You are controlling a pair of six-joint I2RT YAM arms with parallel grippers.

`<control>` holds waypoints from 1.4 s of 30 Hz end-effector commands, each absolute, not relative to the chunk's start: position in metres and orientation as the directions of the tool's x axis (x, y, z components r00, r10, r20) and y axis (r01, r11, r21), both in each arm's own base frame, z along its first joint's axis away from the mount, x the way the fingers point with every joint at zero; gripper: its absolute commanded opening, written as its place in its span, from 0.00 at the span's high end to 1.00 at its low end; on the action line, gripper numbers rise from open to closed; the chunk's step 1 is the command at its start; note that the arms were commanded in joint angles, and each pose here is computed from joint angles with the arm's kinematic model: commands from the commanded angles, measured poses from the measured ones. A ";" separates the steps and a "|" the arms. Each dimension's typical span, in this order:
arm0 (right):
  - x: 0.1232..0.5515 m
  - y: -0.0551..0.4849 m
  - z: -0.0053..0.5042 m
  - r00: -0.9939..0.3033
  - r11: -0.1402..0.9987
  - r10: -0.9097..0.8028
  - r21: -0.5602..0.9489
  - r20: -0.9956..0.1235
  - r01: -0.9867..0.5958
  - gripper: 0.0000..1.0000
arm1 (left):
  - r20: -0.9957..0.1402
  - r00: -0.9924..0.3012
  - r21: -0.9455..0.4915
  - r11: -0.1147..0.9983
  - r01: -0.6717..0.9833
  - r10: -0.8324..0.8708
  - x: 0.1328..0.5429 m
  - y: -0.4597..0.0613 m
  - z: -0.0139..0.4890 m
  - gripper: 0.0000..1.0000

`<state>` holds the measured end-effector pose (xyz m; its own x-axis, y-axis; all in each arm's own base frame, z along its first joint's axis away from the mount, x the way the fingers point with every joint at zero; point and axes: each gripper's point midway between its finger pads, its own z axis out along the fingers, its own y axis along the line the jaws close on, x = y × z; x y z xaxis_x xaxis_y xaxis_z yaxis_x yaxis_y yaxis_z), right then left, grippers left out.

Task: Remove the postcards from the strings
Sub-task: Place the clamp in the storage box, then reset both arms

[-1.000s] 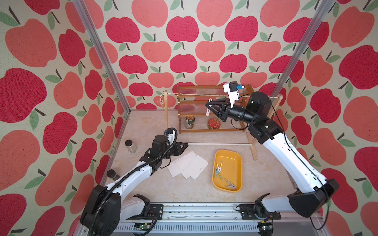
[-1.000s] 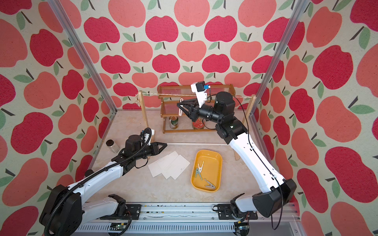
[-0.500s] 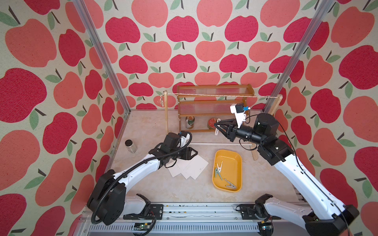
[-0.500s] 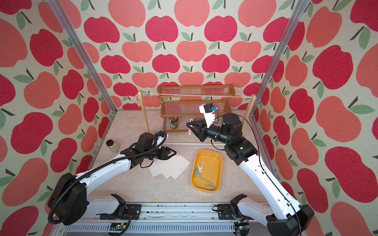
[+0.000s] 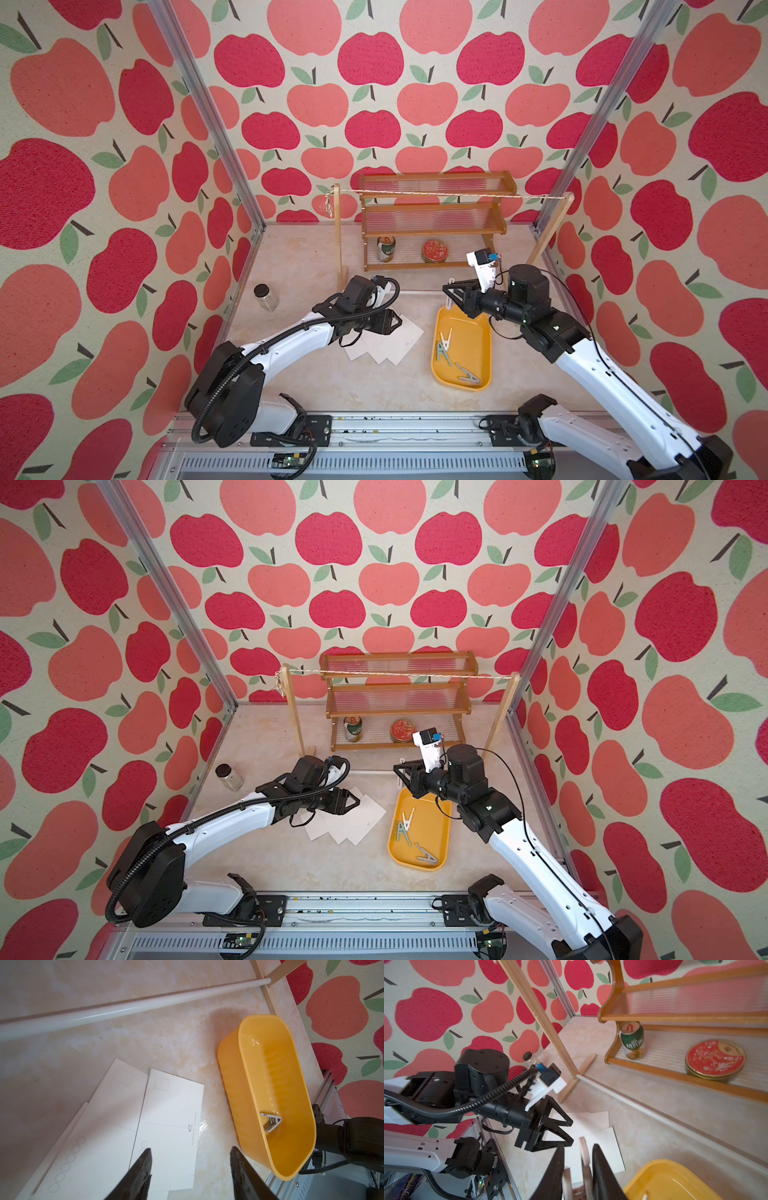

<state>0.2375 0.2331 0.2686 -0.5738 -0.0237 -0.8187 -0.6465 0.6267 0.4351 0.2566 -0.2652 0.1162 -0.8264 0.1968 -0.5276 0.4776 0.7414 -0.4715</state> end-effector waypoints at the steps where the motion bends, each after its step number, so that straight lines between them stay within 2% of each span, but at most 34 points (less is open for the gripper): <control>1: 0.237 0.217 0.221 -0.662 0.709 -0.030 0.451 -0.749 -0.542 0.75 | -0.541 -0.811 -0.438 0.749 0.497 0.221 0.258 -0.264 0.110 0.41; 11: 0.226 0.205 0.111 -0.801 0.797 -0.084 0.442 -0.593 -0.411 0.72 | -0.553 -0.806 -0.432 0.755 0.493 0.210 0.260 -0.264 0.106 0.40; 15: 0.226 0.208 0.092 -0.813 0.812 -0.112 0.419 -0.572 -0.407 0.66 | -0.560 -0.805 -0.432 0.761 0.485 0.196 0.263 -0.263 0.106 0.40; 17: 0.226 0.211 0.089 -0.813 0.812 -0.132 0.408 -0.567 -0.417 0.59 | -0.559 -0.807 -0.432 0.765 0.479 0.190 0.263 -0.262 0.105 0.40; 26: 0.231 0.212 0.101 -0.791 0.812 -0.178 0.367 -0.585 -0.454 0.49 | -0.576 -0.800 -0.417 0.782 0.463 0.167 0.264 -0.256 0.105 0.39; 28: 0.233 0.212 0.109 -0.778 0.812 -0.182 0.355 -0.601 -0.463 0.44 | -0.585 -0.795 -0.413 0.785 0.461 0.159 0.266 -0.255 0.107 0.39; 31: 0.237 0.209 0.125 -0.755 0.819 -0.184 0.326 -0.630 -0.472 0.28 | -0.599 -0.787 -0.401 0.796 0.453 0.146 0.269 -0.252 0.110 0.37; 32: 0.239 0.207 0.130 -0.745 0.824 -0.182 0.314 -0.642 -0.472 0.20 | -0.608 -0.781 -0.393 0.802 0.450 0.141 0.271 -0.250 0.111 0.36; 33: 0.240 0.206 0.135 -0.732 0.824 -0.182 0.305 -0.657 -0.478 0.01 | -0.619 -0.775 -0.387 0.807 0.447 0.132 0.273 -0.248 0.113 0.33; 34: 0.241 0.205 0.139 -0.720 0.825 -0.184 0.293 -0.669 -0.483 0.01 | -0.626 -0.770 -0.381 0.812 0.442 0.125 0.274 -0.245 0.115 0.29; 36: 0.245 0.201 0.146 -0.694 0.834 -0.188 0.260 -0.695 -0.486 0.01 | -0.644 -0.757 -0.372 0.819 0.436 0.110 0.278 -0.240 0.119 0.00; 42: 0.268 0.183 0.171 -0.592 0.883 -0.181 0.136 -0.785 -0.450 0.01 | -0.689 -0.725 -0.330 0.881 0.340 0.021 0.296 -0.203 0.136 0.01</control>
